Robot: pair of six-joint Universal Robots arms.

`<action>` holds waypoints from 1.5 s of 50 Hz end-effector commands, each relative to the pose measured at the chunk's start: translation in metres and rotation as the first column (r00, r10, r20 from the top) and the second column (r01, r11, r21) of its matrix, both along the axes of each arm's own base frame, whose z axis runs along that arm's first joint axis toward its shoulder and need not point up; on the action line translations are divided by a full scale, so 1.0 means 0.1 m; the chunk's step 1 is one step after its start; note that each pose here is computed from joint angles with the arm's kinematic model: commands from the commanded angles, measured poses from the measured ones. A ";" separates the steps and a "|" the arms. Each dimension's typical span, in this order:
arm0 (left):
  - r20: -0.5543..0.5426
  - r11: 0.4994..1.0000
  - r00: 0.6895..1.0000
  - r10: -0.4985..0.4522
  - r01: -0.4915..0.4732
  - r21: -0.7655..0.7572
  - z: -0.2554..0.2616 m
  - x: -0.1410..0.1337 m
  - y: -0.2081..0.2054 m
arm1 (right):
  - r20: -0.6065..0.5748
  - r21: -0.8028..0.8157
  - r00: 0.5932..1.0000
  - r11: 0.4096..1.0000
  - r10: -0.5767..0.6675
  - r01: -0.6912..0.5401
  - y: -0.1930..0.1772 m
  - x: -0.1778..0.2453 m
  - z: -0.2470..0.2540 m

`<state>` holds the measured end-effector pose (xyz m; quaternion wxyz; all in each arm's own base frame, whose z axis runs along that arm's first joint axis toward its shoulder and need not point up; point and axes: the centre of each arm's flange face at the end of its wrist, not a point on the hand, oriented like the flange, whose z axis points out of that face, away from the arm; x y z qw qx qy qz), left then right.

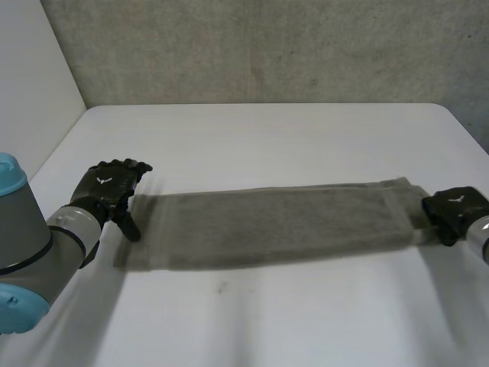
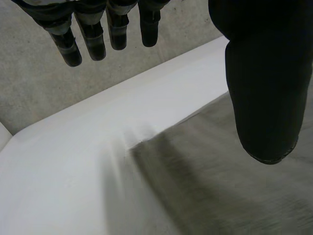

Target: Fold the towel.

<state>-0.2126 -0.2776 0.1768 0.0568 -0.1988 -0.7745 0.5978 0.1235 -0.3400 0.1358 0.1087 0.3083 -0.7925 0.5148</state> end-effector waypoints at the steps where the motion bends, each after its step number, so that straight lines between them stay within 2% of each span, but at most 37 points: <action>1: 0.001 1.000 1.000 0.003 -0.003 -0.002 0.00 0.01 -0.01 | -0.201 -0.002 0.975 0.996 -0.091 0.093 -0.15 -0.62 0.10; 5: 0.001 1.000 1.000 0.004 -0.004 -0.002 0.00 0.01 -0.01 | -0.241 -0.037 0.966 0.996 -0.092 0.086 -0.21 -0.66 0.23; 8: 0.000 1.000 1.000 0.004 -0.004 -0.004 0.01 0.01 -0.02 | -0.199 -0.116 0.976 0.991 -0.091 0.068 -0.30 -0.52 0.46; 10: -0.001 1.000 1.000 0.004 -0.004 -0.008 0.02 0.01 -0.02 | -0.110 -0.210 0.994 0.978 -0.023 0.000 -0.30 -0.09 0.81; 11: -0.001 1.000 1.000 0.004 -0.004 -0.008 0.02 0.01 -0.02 | -0.109 -0.210 0.994 0.978 -0.023 -0.001 -0.30 -0.09 0.81; 12: -0.002 1.000 1.000 0.004 -0.004 -0.011 0.03 0.01 -0.02 | -0.069 -0.236 0.997 0.971 0.029 -0.045 -0.27 0.15 0.94; 13: -0.002 1.000 1.000 0.007 -0.007 -0.009 0.03 0.02 -0.02 | -0.039 -0.248 0.995 0.963 0.096 -0.103 -0.21 0.42 1.01; 14: -0.002 1.000 1.000 0.007 -0.007 -0.009 0.03 0.02 -0.02 | -0.039 -0.248 0.995 0.963 0.097 -0.104 -0.21 0.43 1.01; 16: -0.003 1.000 1.000 0.009 -0.009 -0.012 0.04 0.02 -0.02 | -0.022 -0.263 0.967 0.931 0.254 -0.251 0.01 1.07 1.07; 17: -0.003 1.000 1.000 0.009 -0.009 -0.012 0.04 0.02 -0.02 | -0.022 -0.263 0.967 0.931 0.255 -0.252 0.01 1.07 1.07; 19: -0.004 1.000 1.000 0.012 -0.012 -0.017 0.06 0.03 -0.01 | -0.026 -0.277 0.901 0.863 0.432 -0.422 0.44 1.82 1.05; 20: -0.004 1.000 1.000 0.012 -0.012 -0.017 0.06 0.03 -0.01 | -0.026 -0.277 0.901 0.863 0.433 -0.423 0.44 1.82 1.05; 22: -0.004 1.000 1.000 0.015 -0.015 -0.015 0.05 0.04 -0.01 | -0.031 -0.270 0.822 0.787 0.568 -0.554 0.90 2.36 0.95; 23: -0.004 1.000 1.000 0.015 -0.015 -0.015 0.05 0.04 -0.01 | -0.031 -0.270 0.822 0.787 0.569 -0.555 0.91 2.36 0.95; 25: -0.003 1.000 1.000 0.018 -0.018 -0.012 0.05 0.05 -0.01 | -0.032 -0.238 0.746 0.720 0.665 -0.652 1.28 2.70 0.75; 26: -0.003 1.000 1.000 0.018 -0.018 -0.012 0.05 0.05 -0.01 | -0.032 -0.238 0.745 0.719 0.666 -0.653 1.28 2.70 0.75; 28: -0.003 1.000 1.000 0.018 -0.018 -0.011 0.04 0.05 0.00 | -0.032 -0.203 0.665 0.646 0.746 -0.735 1.66 2.98 0.54; 29: -0.003 1.000 1.000 0.018 -0.018 -0.011 0.04 0.05 0.00 | -0.032 -0.203 0.664 0.646 0.747 -0.736 1.67 2.98 0.54; 31: -0.003 1.000 1.000 0.017 -0.017 -0.010 0.04 0.05 0.00 | -0.037 -0.168 0.608 0.595 0.793 -0.786 1.93 3.15 0.33; 38: -0.003 1.000 1.000 0.017 -0.017 -0.009 0.04 0.05 0.00 | -0.056 -0.070 0.580 0.576 0.813 -0.814 2.04 3.18 -0.01; 41: -0.003 1.000 1.000 0.017 -0.017 -0.010 0.04 0.05 0.00 | -0.053 -0.058 0.581 0.578 0.812 -0.814 2.04 3.16 0.01; 46: -0.006 1.000 1.000 0.017 -0.017 -0.024 0.05 0.05 -0.02 | -0.020 -0.118 0.612 0.606 0.791 -0.787 1.98 3.09 0.31; 48: -0.007 0.999 1.000 0.015 -0.015 -0.028 0.05 0.05 -0.02 | 0.038 -0.147 0.651 0.649 0.758 -0.747 1.89 2.97 0.48; 51: -0.007 0.999 1.000 0.015 -0.015 -0.028 0.05 0.05 -0.02 | 0.071 -0.161 0.673 0.675 0.736 -0.720 1.82 2.90 0.55; 54: -0.007 1.000 1.000 0.014 -0.014 -0.027 0.05 0.04 -0.01 | 0.147 -0.164 0.728 0.742 0.670 -0.650 1.69 2.65 0.66; 55: -0.007 1.000 1.000 0.014 -0.014 -0.027 0.05 0.04 -0.01 | 0.147 -0.164 0.728 0.742 0.670 -0.650 1.69 2.65 0.66; 57: -0.006 1.000 1.000 0.015 -0.015 -0.024 0.03 0.05 -0.01 | 0.185 -0.134 0.773 0.795 0.607 -0.592 1.59 2.42 0.65; 58: -0.006 1.000 1.000 0.015 -0.015 -0.024 0.03 0.05 -0.01 | 0.185 -0.134 0.773 0.795 0.607 -0.592 1.59 2.42 0.65; 60: -0.006 1.000 1.000 0.012 -0.012 -0.024 0.03 0.04 0.00 | 0.208 -0.071 0.826 0.850 0.524 -0.521 1.45 2.14 0.54; 61: -0.006 1.000 1.000 0.012 -0.012 -0.024 0.03 0.04 0.00 | 0.208 -0.071 0.826 0.851 0.524 -0.521 1.45 2.14 0.54; 63: -0.006 1.000 1.000 0.008 -0.008 -0.024 0.03 0.03 0.01 | 0.205 0.001 0.870 0.889 0.448 -0.458 1.35 1.89 0.37; 68: -0.006 1.000 1.000 0.001 -0.001 -0.022 0.03 0.01 0.03 | 0.192 0.057 0.907 0.918 0.376 -0.393 1.28 1.65 0.14; 75: -0.004 1.000 1.000 -0.008 0.008 -0.018 0.01 -0.01 0.06 | 0.182 0.053 0.926 0.937 0.331 -0.346 1.24 1.48 -0.04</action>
